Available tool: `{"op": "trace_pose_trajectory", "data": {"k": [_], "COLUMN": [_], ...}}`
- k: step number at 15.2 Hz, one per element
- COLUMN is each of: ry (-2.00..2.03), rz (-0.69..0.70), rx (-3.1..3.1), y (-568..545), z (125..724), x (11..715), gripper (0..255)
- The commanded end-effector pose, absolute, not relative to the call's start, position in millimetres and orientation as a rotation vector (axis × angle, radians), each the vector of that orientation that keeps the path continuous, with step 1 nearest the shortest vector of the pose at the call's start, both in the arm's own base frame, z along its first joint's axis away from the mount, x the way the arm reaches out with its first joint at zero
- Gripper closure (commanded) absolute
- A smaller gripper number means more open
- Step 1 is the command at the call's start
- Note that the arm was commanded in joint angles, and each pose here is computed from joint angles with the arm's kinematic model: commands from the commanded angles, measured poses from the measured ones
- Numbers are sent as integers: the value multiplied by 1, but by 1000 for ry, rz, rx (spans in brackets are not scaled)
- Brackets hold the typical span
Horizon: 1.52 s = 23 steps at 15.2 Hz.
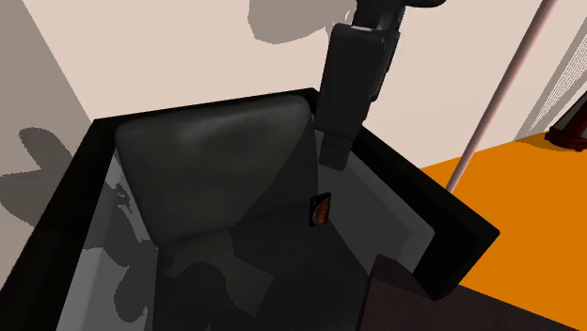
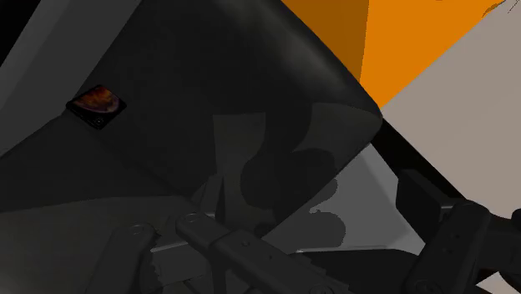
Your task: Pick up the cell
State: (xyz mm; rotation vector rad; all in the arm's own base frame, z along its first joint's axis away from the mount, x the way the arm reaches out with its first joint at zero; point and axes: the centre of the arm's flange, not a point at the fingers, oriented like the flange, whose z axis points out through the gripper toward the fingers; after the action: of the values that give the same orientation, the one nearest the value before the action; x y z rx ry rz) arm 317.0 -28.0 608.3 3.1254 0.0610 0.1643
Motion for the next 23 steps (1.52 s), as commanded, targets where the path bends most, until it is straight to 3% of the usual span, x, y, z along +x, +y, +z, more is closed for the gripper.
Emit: {"op": "trace_pose_trajectory", "data": {"k": [1,23], "ry": [61,295], "rz": [164,237], "rx": [3125,3200], "y": [-28,-226], "z": [608,391], "x": [317,378], "gripper": [0,0]}}
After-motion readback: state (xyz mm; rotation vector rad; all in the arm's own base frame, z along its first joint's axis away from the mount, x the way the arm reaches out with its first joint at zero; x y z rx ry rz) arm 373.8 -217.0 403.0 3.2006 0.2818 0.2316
